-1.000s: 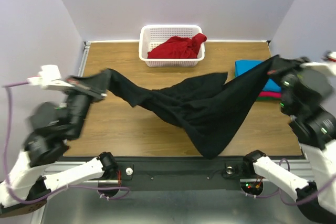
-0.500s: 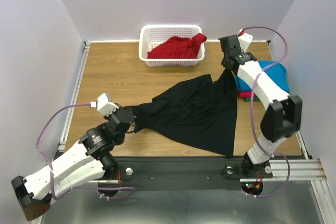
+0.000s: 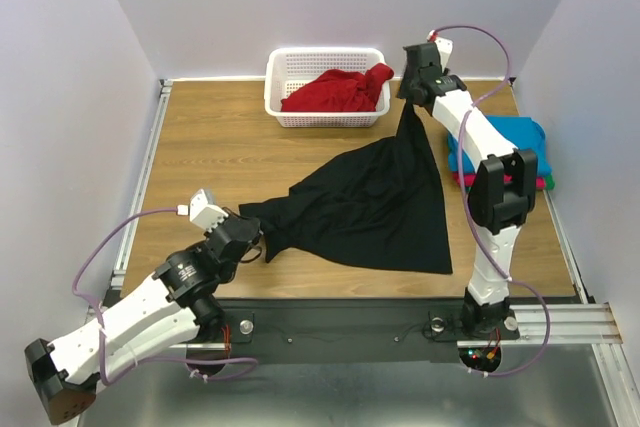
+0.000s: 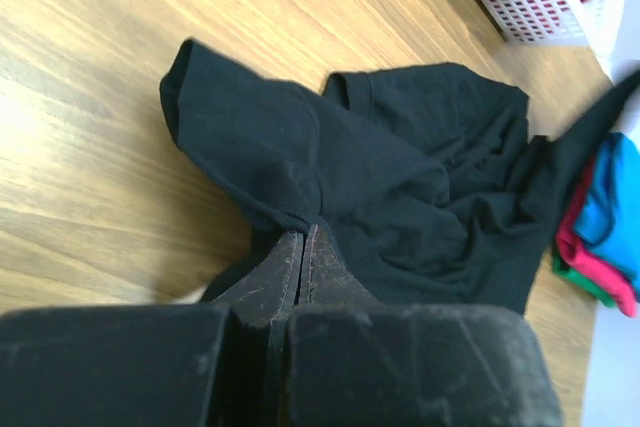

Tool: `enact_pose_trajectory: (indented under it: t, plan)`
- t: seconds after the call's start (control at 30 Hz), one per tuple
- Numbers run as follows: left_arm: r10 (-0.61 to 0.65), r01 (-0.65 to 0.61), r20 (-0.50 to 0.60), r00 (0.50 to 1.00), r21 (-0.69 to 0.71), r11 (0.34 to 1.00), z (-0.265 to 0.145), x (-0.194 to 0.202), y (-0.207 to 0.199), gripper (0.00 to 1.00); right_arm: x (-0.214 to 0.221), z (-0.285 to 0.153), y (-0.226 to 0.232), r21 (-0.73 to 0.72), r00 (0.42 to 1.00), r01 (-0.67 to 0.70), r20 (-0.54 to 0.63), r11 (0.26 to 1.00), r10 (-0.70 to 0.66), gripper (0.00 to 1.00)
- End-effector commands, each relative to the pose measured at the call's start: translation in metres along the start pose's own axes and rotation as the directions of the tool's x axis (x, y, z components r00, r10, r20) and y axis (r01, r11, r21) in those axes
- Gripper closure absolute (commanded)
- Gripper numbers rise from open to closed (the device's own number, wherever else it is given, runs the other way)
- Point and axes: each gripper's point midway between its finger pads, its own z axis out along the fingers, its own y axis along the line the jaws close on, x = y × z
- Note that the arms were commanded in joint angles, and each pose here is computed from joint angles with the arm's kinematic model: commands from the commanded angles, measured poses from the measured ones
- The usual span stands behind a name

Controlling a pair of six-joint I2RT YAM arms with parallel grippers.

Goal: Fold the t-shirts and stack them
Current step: Flatten the tshirt out

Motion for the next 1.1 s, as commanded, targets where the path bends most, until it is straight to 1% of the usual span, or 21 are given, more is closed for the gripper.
enact_pose_trajectory:
  t: [0.0, 0.03, 0.07, 0.1, 0.13, 0.17, 0.2, 0.23, 0.27, 0.3, 0.33, 0.4, 0.47, 0.5, 0.6, 0.63, 0.7, 0.8, 0.9, 1.03, 1.07]
  plan:
    - [-0.047, 0.048, -0.025, 0.999, 0.005, 0.999, 0.003, 0.011, 0.009, 1.00, -0.022, -0.033, -0.002, -0.046, 0.997, -0.047, 0.059, 0.998, 0.050, 0.00]
    - [-0.042, 0.043, -0.041, 0.998, 0.010, 0.999, 0.004, 0.015, 0.009, 1.00, 0.002, -0.036, -0.019, -0.005, 0.999, -0.040, 0.013, 0.999, 0.040, 0.00]
    - [-0.044, 0.045, -0.046, 0.998, 0.020, 0.999, 0.005, 0.017, 0.007, 1.00, -0.007, -0.061, -0.028, -0.015, 0.997, -0.070, 0.035, 0.997, 0.070, 0.00]
    - [-0.043, 0.044, -0.052, 0.998, 0.024, 0.999, 0.005, 0.019, 0.005, 1.00, -0.004, -0.076, -0.038, -0.006, 0.996, -0.086, 0.036, 0.996, 0.086, 0.00]
    - [-0.033, 0.035, -0.064, 0.997, 0.026, 0.999, 0.006, 0.021, 0.005, 1.00, 0.037, -0.080, -0.057, 0.047, 0.994, -0.095, -0.050, 0.994, 0.097, 0.00]
    - [-0.037, 0.039, -0.065, 0.997, 0.032, 0.999, 0.006, 0.022, 0.002, 1.00, 0.052, -0.090, -0.069, 0.065, 0.990, -0.115, -0.074, 0.991, 0.120, 0.00]
    - [-0.034, 0.037, -0.072, 0.997, 0.030, 0.999, 0.006, 0.023, 0.002, 1.00, 0.055, -0.122, -0.076, 0.011, 0.984, -0.158, -0.079, 0.987, 0.159, 0.00]
    - [-0.032, 0.034, -0.078, 0.996, 0.030, 0.999, 0.007, 0.025, 0.001, 1.00, 0.075, -0.133, -0.084, 0.007, 0.978, -0.173, -0.121, 0.985, 0.172, 0.00]
    - [-0.026, 0.029, -0.080, 0.996, 0.039, 0.999, 0.007, 0.025, -0.001, 1.00, 0.120, -0.140, -0.104, 0.043, 0.966, -0.160, -0.196, 0.986, 0.165, 0.00]
    - [-0.022, 0.026, -0.083, 0.996, 0.045, 0.999, 0.006, 0.025, -0.003, 1.00, 0.133, -0.149, -0.111, 0.061, 0.950, -0.225, -0.207, 0.972, 0.233, 0.00]
    - [-0.016, 0.021, -0.089, 0.996, 0.050, 0.999, 0.006, 0.027, -0.004, 1.00, 0.132, -0.172, -0.119, 0.024, 0.944, -0.274, -0.185, 0.961, 0.274, 0.00]
    - [-0.007, 0.013, -0.087, 0.996, 0.061, 0.998, 0.007, 0.027, -0.006, 1.00, 0.170, -0.186, -0.127, 0.008, 0.921, -0.292, -0.266, 0.956, 0.283, 0.00]
    - [-0.002, 0.007, -0.089, 0.996, 0.061, 0.998, 0.007, 0.027, -0.004, 1.00, 0.188, -0.206, -0.144, 0.047, 0.895, -0.339, -0.291, 0.939, 0.338, 0.00]
    - [-0.004, 0.010, -0.084, 0.996, 0.060, 0.998, 0.007, 0.027, -0.004, 1.00, 0.212, -0.213, -0.154, 0.093, 0.868, -0.355, -0.336, 0.930, 0.365, 0.00]
    - [-0.004, 0.009, -0.078, 0.997, 0.064, 0.998, 0.008, 0.027, -0.002, 1.00, 0.245, -0.217, -0.161, 0.147, 0.826, -0.362, -0.408, 0.921, 0.390, 0.00]
    - [-0.003, 0.008, -0.079, 0.997, 0.065, 0.998, 0.007, 0.027, -0.002, 1.00, 0.262, -0.218, -0.161, 0.163, 0.797, -0.368, -0.451, 0.916, 0.401, 0.00]
    - [0.001, 0.003, -0.074, 0.997, 0.057, 0.998, 0.007, 0.025, 0.001, 1.00, 0.278, -0.217, -0.163, 0.201, 0.771, -0.359, -0.485, 0.911, 0.411, 0.00]
    - [-0.002, 0.006, -0.072, 0.997, 0.056, 0.998, 0.006, 0.025, 0.003, 1.00, 0.306, -0.216, -0.169, 0.265, 0.726, -0.314, -0.552, 0.912, 0.411, 0.00]
    - [-0.011, 0.016, -0.072, 0.997, 0.062, 0.998, 0.006, 0.027, 0.005, 1.00, 0.338, -0.222, -0.175, 0.325, 0.658, -0.278, -0.622, 0.904, 0.425, 0.00]
    - [-0.023, 0.027, -0.060, 0.998, 0.073, 0.997, 0.006, 0.024, 0.004, 1.00, 0.356, -0.225, -0.180, 0.349, 0.625, -0.241, -0.658, 0.905, 0.420, 0.00]
    - [-0.021, 0.026, -0.058, 0.998, 0.072, 0.997, 0.006, 0.023, 0.005, 1.00, 0.356, -0.224, -0.180, 0.353, 0.626, -0.243, -0.655, 0.903, 0.424, 0.00]
